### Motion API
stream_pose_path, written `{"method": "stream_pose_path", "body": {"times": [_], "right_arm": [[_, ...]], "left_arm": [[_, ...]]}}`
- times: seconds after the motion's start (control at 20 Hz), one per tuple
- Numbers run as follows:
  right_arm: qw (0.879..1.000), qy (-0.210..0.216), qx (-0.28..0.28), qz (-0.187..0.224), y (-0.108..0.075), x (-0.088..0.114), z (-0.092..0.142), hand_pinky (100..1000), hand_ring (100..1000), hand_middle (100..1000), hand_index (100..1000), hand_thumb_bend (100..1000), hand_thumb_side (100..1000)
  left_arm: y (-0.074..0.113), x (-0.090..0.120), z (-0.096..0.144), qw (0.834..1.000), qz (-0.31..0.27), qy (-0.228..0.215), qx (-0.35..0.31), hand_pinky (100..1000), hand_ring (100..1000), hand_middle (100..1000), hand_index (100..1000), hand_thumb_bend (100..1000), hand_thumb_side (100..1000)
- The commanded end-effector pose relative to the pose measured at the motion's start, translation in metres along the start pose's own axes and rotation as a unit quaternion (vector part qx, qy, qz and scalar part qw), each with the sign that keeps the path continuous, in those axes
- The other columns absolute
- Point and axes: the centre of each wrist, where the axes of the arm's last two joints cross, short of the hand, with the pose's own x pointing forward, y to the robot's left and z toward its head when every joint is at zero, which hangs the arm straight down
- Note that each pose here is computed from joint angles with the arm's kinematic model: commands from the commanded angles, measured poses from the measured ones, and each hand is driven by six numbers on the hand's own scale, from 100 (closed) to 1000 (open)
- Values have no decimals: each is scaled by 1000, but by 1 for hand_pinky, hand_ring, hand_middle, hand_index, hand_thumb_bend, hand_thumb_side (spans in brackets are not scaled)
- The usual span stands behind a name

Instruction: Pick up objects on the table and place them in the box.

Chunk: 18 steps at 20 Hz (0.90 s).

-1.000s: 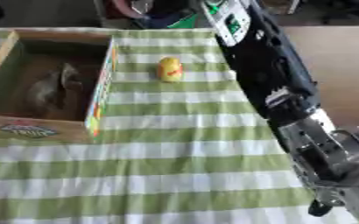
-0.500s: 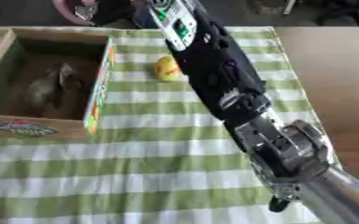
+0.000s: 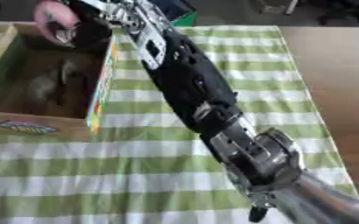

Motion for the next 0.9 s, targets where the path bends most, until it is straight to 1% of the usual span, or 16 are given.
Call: {"method": "stream_pose_path", "body": {"times": [0.05, 0.25, 0.4, 0.45, 0.6, 0.75, 0.8, 0.9], "right_arm": [[999, -3, 17, 32, 2, 1, -4, 626, 623, 306, 548, 100, 426], [997, -6, 59, 51, 17, -5, -4, 641, 673, 366, 602, 100, 454], [994, -16, 92, 63, 25, -7, -3, 662, 716, 443, 680, 100, 493], [992, -20, 102, 67, 27, -8, -3, 673, 736, 489, 713, 100, 516], [989, -28, 123, 74, 26, -9, -3, 692, 770, 596, 773, 100, 543], [988, -30, 133, 79, 24, -9, -3, 703, 788, 654, 813, 100, 558], [987, -30, 135, 79, 24, -9, -3, 709, 796, 680, 850, 136, 567], [987, -30, 138, 79, 23, -9, -3, 718, 811, 718, 886, 184, 577]], "left_arm": [[0, 9, -6, 1000, -9, -17, -15, 625, 746, 693, 747, 100, 992], [0, 9, -6, 1000, -10, -18, -14, 625, 746, 693, 747, 100, 993], [0, 9, -7, 1000, -9, -18, -15, 626, 746, 693, 747, 100, 994], [0, 8, -6, 1000, -9, -18, -15, 626, 746, 693, 747, 100, 994], [0, 8, -6, 1000, -9, -16, -14, 626, 746, 693, 747, 100, 995], [0, 8, -6, 1000, -9, -16, -15, 626, 746, 692, 747, 100, 995], [0, 8, -6, 1000, -8, -16, -15, 626, 746, 692, 746, 100, 995], [-1, 8, -6, 1000, -8, -16, -16, 627, 745, 692, 746, 100, 995]]}}
